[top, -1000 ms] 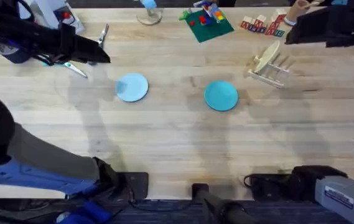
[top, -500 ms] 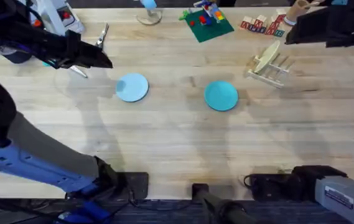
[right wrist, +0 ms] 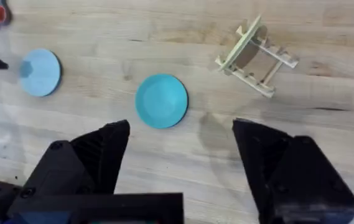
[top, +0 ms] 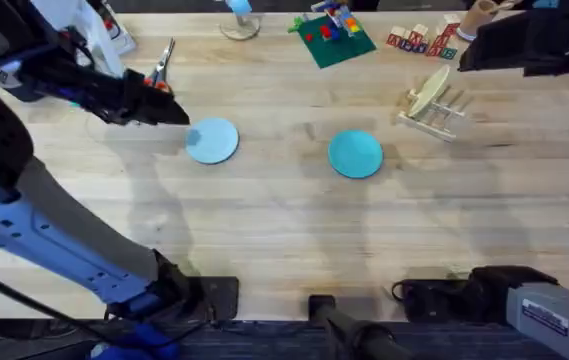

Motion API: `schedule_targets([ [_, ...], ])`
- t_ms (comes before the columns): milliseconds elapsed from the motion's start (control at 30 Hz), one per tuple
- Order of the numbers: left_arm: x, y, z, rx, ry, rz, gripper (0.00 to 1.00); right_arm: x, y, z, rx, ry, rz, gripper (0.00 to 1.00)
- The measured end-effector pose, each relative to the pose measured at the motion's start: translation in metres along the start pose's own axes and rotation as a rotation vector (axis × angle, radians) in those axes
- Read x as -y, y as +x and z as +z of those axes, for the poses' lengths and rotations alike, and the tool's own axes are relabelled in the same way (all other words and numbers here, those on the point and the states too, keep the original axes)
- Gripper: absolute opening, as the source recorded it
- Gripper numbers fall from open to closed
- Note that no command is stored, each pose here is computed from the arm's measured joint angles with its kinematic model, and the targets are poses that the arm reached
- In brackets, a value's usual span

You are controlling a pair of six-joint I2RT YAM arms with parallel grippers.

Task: Pick up the plates from the table one by one and place each into a slot on the dish rack.

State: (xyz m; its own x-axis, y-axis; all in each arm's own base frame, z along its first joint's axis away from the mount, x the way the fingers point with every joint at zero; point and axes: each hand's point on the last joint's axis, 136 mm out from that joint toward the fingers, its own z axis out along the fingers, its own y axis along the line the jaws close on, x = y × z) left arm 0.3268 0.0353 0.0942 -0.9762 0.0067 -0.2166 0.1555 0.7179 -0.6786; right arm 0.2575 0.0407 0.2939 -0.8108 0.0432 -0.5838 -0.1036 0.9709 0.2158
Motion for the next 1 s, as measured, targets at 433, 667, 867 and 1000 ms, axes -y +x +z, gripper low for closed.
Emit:
schedule_targets([
  [433, -0.032, 0.023, 0.040, -0.019, 0.009, -0.049, 0.041, 0.000, 0.000, 0.000, 0.000, 0.000, 0.024, 0.996],
  [667, -0.032, 0.024, 0.050, 0.000, 0.063, -0.105, 0.041, 0.000, 0.000, 0.000, 0.000, 0.000, 0.030, 0.995],
  [867, -0.027, 0.022, 0.061, 0.033, 0.205, -0.206, 0.041, 0.000, 0.000, 0.000, -0.001, 0.000, 0.034, 0.995],
  [1000, -0.026, 0.021, 0.062, 0.037, 0.225, -0.221, 0.041, 0.000, 0.000, 0.000, 0.000, 0.000, 0.045, 0.995],
])
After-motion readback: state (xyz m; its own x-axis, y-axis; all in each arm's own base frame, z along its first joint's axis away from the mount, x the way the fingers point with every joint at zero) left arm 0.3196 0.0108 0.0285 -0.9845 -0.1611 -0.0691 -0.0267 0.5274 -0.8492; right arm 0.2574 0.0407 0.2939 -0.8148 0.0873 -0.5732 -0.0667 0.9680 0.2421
